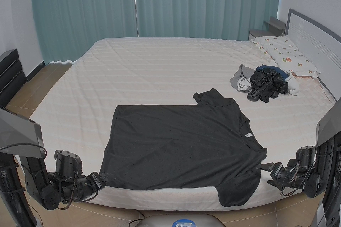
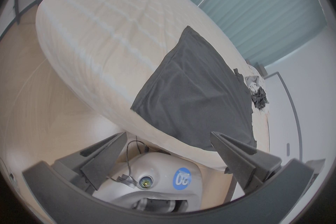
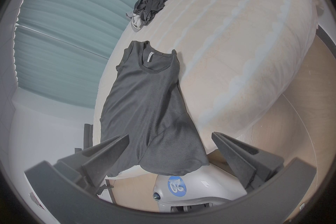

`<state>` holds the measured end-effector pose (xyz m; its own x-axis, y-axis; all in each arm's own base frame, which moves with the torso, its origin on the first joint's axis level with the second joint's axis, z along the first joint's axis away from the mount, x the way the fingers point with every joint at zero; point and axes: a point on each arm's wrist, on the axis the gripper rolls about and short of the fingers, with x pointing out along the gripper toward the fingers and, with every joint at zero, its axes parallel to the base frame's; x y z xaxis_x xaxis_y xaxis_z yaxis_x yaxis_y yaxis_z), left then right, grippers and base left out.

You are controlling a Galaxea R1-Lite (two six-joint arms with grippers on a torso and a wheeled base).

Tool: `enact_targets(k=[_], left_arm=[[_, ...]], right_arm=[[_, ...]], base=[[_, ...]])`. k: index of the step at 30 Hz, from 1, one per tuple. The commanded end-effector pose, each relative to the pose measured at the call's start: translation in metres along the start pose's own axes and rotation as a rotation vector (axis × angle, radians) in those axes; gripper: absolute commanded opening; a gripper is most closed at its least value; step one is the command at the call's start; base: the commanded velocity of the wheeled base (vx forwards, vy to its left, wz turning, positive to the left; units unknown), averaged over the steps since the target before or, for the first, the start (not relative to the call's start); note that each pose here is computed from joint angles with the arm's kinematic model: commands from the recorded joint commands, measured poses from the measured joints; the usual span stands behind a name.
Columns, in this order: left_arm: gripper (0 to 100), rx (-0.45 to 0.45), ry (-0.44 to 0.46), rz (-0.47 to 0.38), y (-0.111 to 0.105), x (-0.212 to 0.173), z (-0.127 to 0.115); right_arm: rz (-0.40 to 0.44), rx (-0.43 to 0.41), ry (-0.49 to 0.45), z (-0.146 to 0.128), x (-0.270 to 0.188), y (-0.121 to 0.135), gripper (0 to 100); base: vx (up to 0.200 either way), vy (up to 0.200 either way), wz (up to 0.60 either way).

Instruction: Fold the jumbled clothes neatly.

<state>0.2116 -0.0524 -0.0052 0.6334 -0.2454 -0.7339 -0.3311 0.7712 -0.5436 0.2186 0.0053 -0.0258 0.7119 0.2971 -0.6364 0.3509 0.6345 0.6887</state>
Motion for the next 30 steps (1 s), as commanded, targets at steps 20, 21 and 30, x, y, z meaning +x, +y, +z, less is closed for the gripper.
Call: enact_targets(k=[20, 21, 30], left_arm=[[100, 0.295, -0.024, -0.055, 0.023, 0.07, 0.038], [100, 0.306, -0.026, -0.059, 0.021, 0.071, 0.038], [100, 0.346, 0.009, -0.081, 0.012, 0.064, 0.025]], right_arm=[[-0.01, -0.016, 0.063, -0.01, 0.003, -0.003, 100], [-0.011, -0.018, 0.062, -0.01, 0.003, -0.003, 100], [-0.01, -0.022, 0.064, -0.011, 0.003, -0.003, 100]], base=[[0.0, 0.0, 0.0], [0.0, 0.0, 0.0], [0.0, 0.0, 0.0]])
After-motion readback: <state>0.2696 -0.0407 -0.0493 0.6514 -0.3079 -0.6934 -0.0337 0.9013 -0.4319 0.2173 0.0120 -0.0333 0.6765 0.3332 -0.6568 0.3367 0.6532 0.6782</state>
